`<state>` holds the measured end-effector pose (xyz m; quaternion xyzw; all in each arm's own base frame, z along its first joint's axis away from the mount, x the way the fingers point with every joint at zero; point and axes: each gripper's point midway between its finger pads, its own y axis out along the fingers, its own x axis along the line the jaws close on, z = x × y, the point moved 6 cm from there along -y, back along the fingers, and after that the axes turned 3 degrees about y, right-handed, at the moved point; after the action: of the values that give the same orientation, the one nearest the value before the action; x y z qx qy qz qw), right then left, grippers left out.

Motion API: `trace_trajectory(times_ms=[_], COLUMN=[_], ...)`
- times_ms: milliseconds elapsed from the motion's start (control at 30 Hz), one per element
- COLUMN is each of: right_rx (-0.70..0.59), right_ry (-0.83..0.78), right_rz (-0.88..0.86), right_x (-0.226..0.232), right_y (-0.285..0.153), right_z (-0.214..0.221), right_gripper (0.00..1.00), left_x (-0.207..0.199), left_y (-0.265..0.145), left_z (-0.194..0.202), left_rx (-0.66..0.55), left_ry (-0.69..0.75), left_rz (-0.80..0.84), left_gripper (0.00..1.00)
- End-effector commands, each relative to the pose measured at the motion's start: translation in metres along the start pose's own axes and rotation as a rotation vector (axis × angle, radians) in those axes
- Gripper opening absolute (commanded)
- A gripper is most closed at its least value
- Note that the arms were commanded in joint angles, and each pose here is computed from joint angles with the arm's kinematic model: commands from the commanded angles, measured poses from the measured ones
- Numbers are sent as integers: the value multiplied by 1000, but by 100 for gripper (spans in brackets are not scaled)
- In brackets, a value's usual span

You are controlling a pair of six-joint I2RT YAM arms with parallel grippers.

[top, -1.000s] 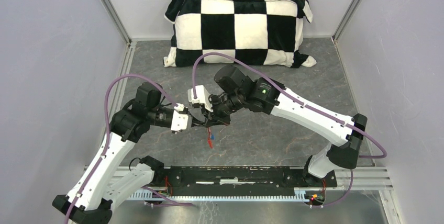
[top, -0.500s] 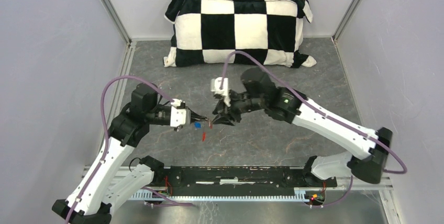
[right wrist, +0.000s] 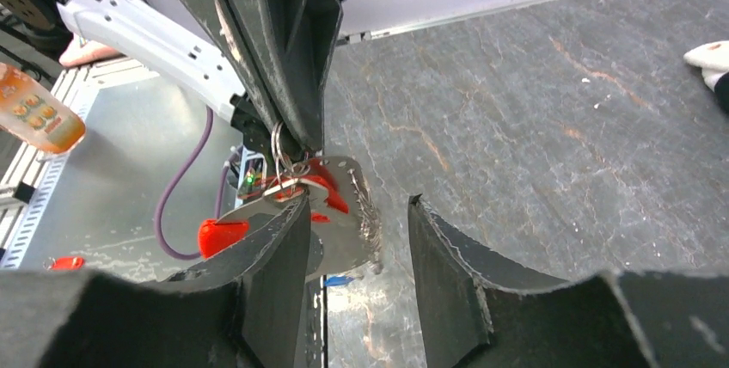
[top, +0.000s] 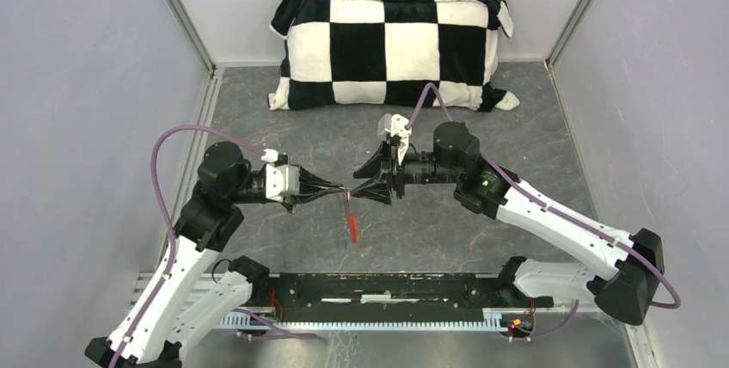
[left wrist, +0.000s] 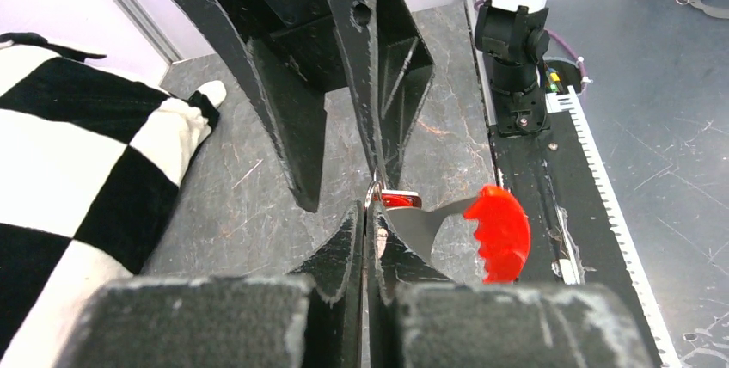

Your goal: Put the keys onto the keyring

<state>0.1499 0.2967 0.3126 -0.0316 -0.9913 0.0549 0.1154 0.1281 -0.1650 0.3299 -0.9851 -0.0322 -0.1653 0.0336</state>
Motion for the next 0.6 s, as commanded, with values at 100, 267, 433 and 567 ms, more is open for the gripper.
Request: trace_trajectory(times_ms=[100, 267, 433, 567], right_rx=[-148, -157, -135, -117], right_ry=[-36, -24, -1, 4], right_rz=[-70, -96, -117, -135], right_x=[12, 14, 13, 15], right_y=[-9, -8, -4, -4], right_z=[-32, -34, -29, -26], right_gripper=[51, 48, 44, 48], left_x=[-4, -3, -3, -4], left_y=[0, 0, -1, -2], left_z=[-8, -8, -9, -7], left_rx=[-33, -33, -30, -21], left_ry=[19, 39, 53, 69], left_rz=[26, 29, 28, 28], left_gripper=[2, 2, 2, 2])
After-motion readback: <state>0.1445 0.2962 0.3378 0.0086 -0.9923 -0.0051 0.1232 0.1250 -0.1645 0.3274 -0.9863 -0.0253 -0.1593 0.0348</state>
